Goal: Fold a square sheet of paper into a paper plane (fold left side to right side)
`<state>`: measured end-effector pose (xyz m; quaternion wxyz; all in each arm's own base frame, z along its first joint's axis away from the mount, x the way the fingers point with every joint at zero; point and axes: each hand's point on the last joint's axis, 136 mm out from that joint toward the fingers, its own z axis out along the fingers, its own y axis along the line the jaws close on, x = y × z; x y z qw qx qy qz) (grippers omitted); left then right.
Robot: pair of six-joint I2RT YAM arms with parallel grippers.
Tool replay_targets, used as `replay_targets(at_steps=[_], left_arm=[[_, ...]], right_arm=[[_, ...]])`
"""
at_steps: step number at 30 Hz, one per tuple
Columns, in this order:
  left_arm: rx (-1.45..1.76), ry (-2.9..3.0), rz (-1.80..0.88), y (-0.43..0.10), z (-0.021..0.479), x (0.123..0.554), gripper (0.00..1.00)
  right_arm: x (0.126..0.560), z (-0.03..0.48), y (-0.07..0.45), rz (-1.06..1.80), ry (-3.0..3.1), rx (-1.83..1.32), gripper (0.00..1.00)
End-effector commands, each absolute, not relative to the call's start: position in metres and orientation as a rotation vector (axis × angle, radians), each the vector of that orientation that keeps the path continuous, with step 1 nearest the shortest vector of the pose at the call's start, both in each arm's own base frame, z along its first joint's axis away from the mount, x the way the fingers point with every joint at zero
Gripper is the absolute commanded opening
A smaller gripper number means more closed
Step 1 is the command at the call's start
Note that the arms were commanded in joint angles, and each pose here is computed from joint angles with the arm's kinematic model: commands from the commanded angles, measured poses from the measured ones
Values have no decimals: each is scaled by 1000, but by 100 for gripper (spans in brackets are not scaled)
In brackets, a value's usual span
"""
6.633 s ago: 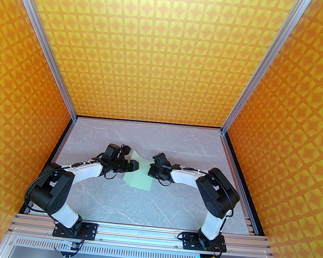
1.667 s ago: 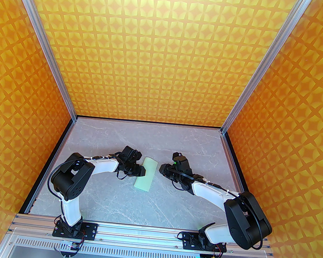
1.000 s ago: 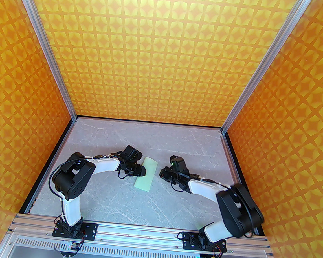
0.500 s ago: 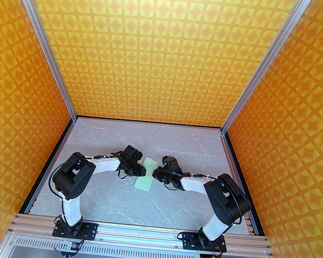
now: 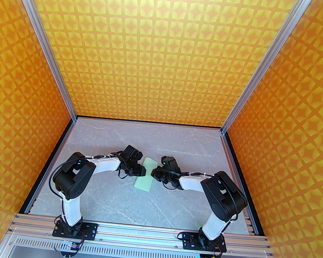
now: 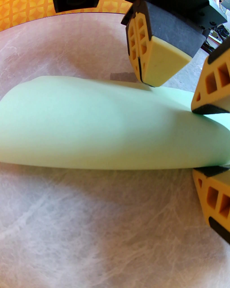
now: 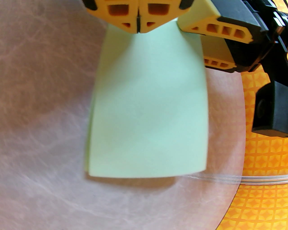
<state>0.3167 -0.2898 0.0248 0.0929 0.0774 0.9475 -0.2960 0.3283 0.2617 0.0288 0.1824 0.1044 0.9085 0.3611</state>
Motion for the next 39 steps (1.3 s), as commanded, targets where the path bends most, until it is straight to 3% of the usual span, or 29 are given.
replay_targets(at_steps=[1,13,22,25,29,30,39], left_arm=[[247,2921,-767,-282,-14,298,45],[255,2885,-782,-284,5,304,50],[241,2697,-781,-272,91,333,57],[246,2669,-824,-280,102,334,45],[267,2683,-896,-296,97,331,4],[271,2694,-909,-300,93,329,0],[267,2763,-942,-316,64,326,0]], right_arm=[[329,25,268,1038,2576,293,0],[310,-11,246,841,2727,318,0],[310,-11,247,841,2728,308,0],[309,-11,248,843,2728,308,0],[310,-11,248,846,2728,307,0],[310,-12,248,845,2728,307,0],[310,-12,248,843,2733,309,0]])
